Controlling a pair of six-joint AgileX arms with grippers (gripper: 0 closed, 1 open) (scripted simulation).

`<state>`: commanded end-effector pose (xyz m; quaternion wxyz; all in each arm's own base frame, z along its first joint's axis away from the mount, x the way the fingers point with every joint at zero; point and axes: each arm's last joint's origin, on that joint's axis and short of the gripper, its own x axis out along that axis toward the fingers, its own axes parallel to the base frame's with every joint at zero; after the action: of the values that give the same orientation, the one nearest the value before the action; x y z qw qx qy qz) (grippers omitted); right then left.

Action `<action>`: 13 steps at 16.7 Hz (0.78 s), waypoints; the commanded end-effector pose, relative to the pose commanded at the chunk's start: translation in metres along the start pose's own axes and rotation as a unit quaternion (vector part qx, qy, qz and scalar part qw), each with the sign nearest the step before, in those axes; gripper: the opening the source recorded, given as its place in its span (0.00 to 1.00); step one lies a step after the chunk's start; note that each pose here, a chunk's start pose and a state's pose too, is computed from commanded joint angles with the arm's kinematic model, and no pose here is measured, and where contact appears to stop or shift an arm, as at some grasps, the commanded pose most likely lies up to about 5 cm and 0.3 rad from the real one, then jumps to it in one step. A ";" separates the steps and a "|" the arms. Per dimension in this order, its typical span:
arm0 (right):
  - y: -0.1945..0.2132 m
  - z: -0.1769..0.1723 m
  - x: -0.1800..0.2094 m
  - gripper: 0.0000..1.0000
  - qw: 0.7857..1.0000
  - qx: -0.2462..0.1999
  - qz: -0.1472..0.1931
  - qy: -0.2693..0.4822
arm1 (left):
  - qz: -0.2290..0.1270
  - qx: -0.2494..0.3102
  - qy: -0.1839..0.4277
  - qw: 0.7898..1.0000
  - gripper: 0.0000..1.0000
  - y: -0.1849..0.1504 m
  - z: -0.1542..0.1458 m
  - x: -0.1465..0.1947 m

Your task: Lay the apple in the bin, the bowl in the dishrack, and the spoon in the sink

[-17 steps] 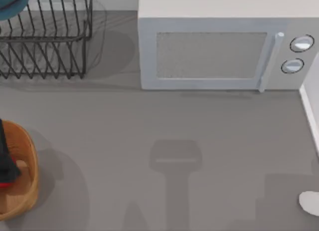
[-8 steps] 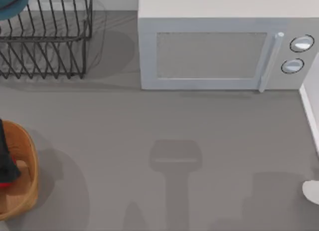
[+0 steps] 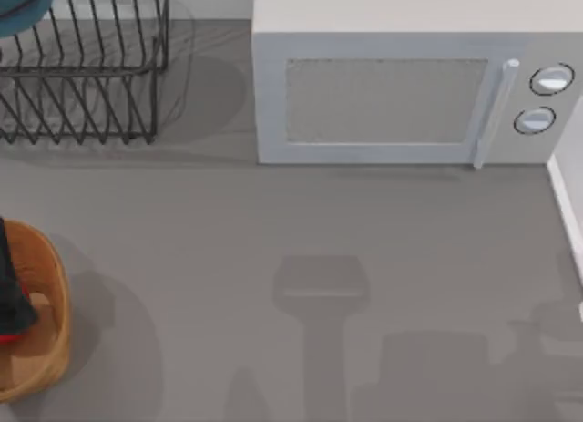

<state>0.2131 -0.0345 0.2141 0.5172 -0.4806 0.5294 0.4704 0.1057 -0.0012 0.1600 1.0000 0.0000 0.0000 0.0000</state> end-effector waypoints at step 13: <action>-0.078 -0.006 -0.020 0.00 0.999 -0.011 0.041 -0.002 | 0.000 0.000 0.000 1.000 1.00 0.000 0.000 0.000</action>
<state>0.2900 -0.0478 0.2338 0.4934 -0.4628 0.5424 0.4982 0.1057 -0.0012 0.1600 1.0000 0.0000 0.0000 0.0000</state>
